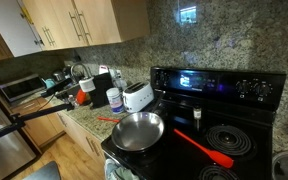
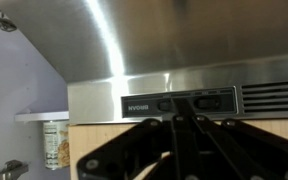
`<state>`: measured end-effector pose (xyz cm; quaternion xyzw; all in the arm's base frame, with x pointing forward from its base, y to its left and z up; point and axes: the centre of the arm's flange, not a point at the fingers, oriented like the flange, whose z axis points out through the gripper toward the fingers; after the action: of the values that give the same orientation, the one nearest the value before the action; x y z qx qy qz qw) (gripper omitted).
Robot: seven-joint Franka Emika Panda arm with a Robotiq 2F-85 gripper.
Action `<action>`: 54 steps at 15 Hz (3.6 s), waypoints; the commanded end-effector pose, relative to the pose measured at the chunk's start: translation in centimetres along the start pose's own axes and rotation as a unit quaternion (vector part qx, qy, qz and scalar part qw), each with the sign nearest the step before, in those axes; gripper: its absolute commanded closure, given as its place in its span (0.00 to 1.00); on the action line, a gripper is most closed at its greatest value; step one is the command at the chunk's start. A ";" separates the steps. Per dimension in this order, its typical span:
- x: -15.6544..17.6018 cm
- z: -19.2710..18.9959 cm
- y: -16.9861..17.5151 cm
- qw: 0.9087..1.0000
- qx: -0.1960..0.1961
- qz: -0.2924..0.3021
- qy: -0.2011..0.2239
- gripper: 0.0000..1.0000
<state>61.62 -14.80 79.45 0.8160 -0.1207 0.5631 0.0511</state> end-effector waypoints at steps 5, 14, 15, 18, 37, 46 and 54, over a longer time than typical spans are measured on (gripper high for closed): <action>0.6 0.3 0.9 0.998 0.015 -0.052 0.030 1.00; 0.0 0.4 0.3 0.998 0.016 -0.057 0.017 0.99; 0.0 0.4 0.3 0.998 0.016 -0.057 0.017 0.99; 0.1 0.3 -0.7 0.998 0.020 -0.064 0.019 1.00; -0.5 1.0 -3.2 0.997 0.041 -0.067 0.010 0.99; -0.6 1.8 -3.5 0.997 0.035 -0.070 0.010 1.00; -0.1 2.2 -2.8 0.998 0.015 -0.067 0.013 1.00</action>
<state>63.49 -12.77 77.91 0.8197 -0.0514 0.5652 0.0770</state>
